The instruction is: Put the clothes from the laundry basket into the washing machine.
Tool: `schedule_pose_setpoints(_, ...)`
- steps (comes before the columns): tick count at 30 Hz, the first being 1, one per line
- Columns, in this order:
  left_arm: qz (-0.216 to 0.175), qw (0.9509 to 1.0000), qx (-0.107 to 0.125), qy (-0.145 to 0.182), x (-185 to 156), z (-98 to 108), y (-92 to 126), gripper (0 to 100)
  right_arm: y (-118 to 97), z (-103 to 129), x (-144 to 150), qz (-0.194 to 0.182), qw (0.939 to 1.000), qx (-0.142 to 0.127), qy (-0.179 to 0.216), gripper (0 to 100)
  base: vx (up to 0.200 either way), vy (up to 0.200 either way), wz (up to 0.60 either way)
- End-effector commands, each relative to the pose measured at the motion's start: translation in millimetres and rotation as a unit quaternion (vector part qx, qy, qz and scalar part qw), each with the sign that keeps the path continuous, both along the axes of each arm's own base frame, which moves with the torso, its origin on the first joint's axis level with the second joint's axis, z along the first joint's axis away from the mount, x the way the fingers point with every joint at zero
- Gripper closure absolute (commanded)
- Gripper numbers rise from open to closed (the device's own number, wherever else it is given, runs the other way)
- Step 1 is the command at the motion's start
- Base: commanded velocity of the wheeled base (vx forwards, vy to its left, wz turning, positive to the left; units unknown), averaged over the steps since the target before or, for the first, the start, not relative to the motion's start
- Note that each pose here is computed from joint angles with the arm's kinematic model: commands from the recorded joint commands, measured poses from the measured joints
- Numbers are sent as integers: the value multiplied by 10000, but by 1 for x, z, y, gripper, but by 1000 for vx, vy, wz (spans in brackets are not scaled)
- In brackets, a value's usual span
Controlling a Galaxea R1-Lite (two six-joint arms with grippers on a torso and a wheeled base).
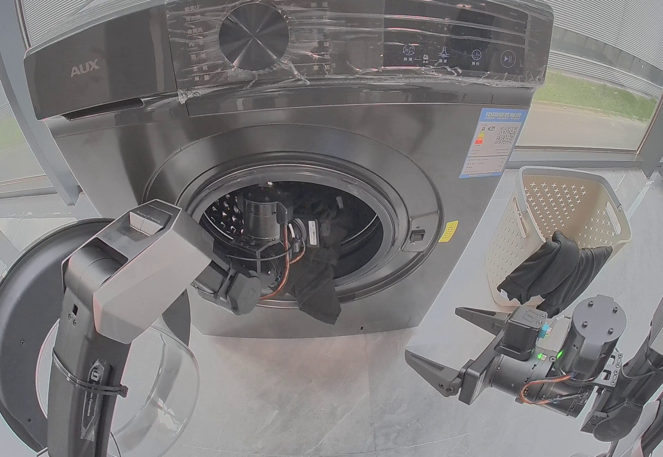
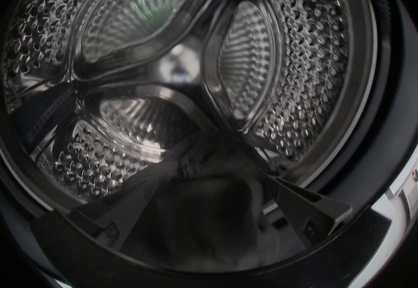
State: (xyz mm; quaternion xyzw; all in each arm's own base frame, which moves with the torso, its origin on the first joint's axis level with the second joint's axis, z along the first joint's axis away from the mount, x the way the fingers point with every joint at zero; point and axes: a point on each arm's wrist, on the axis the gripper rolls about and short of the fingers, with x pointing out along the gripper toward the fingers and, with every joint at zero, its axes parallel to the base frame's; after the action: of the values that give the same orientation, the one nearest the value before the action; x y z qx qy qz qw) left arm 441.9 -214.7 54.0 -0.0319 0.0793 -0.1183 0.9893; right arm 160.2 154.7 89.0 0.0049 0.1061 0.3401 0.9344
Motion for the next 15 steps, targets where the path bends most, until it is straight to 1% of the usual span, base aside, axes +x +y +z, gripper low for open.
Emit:
schedule_pose_setpoints(1,-238,9984,260,445,-28,-3,-3,0,-1,-1,-2,58,10000,-23,40,0,0,0,0)
schedule_pose_setpoints(5,-261,9971,379,599,-31,-14,-2,0,-1,0,-2,67,10000,15,-8,0,0,0,0)
schedule_pose_setpoints(7,-257,9963,462,670,-29,-25,-2,0,-1,0,-2,68,10000,36,-41,0,0,0,0)
schedule_pose_setpoints(8,-257,9963,462,670,-29,-25,-2,0,-1,0,-2,68,10000,36,-41,0,0,0,0)
schedule_pose_setpoints(9,-255,9958,511,719,-28,-33,-1,0,-2,0,-2,68,10000,36,-41,0,0,0,0)
schedule_pose_setpoints(11,-258,9951,549,779,-27,-43,-2,0,-2,0,-3,68,10000,25,-30,0,0,0,0)
schedule_pose_setpoints(15,-245,9946,579,825,-23,-53,-2,0,-2,0,-3,68,10000,25,-30,0,0,0,0)
